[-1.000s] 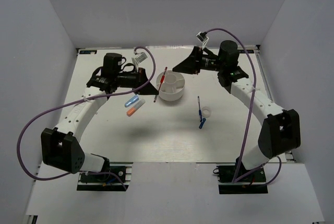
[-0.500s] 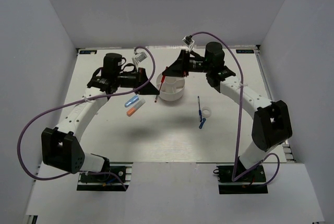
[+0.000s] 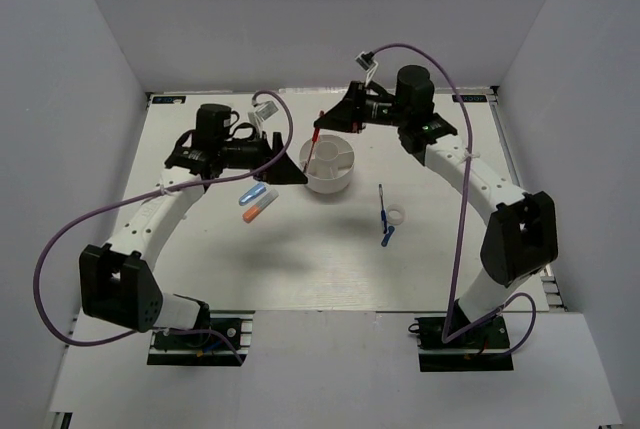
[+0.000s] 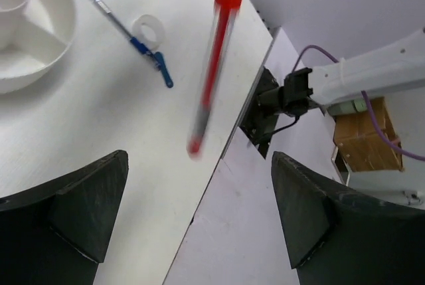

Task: Sort the stationery into containers
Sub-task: Place the pen in the storage box, then pick up the pen from the center of the board, then place the pen in the storage box.

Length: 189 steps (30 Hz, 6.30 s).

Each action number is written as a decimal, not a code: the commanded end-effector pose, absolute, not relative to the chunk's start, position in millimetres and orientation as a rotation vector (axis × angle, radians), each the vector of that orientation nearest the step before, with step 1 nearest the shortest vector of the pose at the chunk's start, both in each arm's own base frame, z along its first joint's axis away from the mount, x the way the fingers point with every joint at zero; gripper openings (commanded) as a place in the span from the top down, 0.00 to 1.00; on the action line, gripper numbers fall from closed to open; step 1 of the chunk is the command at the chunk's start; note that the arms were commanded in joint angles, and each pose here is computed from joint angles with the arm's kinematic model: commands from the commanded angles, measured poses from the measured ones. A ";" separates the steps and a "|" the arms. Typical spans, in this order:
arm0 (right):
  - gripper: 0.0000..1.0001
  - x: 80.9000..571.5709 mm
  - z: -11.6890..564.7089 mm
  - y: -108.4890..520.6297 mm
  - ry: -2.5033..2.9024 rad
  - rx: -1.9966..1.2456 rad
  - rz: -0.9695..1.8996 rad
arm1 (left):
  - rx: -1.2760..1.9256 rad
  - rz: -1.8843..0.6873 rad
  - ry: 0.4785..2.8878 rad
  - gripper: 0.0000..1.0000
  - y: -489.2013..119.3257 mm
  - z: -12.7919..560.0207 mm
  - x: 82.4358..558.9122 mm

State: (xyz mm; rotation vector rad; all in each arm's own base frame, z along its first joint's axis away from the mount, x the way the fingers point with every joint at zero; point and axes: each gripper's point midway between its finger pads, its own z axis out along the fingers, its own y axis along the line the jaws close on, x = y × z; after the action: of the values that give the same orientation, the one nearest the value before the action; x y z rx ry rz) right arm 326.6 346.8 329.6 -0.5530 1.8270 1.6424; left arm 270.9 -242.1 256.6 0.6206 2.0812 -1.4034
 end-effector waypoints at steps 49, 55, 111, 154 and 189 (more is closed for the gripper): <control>1.00 429.9 290.3 295.8 1.542 -0.712 0.804 | 0.344 -1.077 2.125 0.02 -177.8 246.7 336.8; 1.00 434.8 261.6 308.0 1.597 -0.746 0.821 | 0.342 -1.076 2.135 0.02 -177.6 244.6 337.2; 0.56 380.5 50.3 180.9 2.681 -0.316 0.377 | 0.482 -0.845 2.177 0.02 -161.6 216.4 343.1; 1.00 370.5 159.7 212.4 2.574 -0.513 0.635 | 1.131 -0.661 1.670 0.08 -172.6 285.0 317.4; 1.00 340.3 235.5 265.9 2.505 -0.245 1.221 | 1.543 0.328 -0.016 0.33 -379.9 290.1 203.5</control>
State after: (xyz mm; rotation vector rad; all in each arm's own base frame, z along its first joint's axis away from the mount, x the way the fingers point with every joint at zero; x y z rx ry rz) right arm 334.7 262.5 228.1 -0.2585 2.5354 1.2174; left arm 200.3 -379.4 270.4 1.5784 -0.0142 0.2790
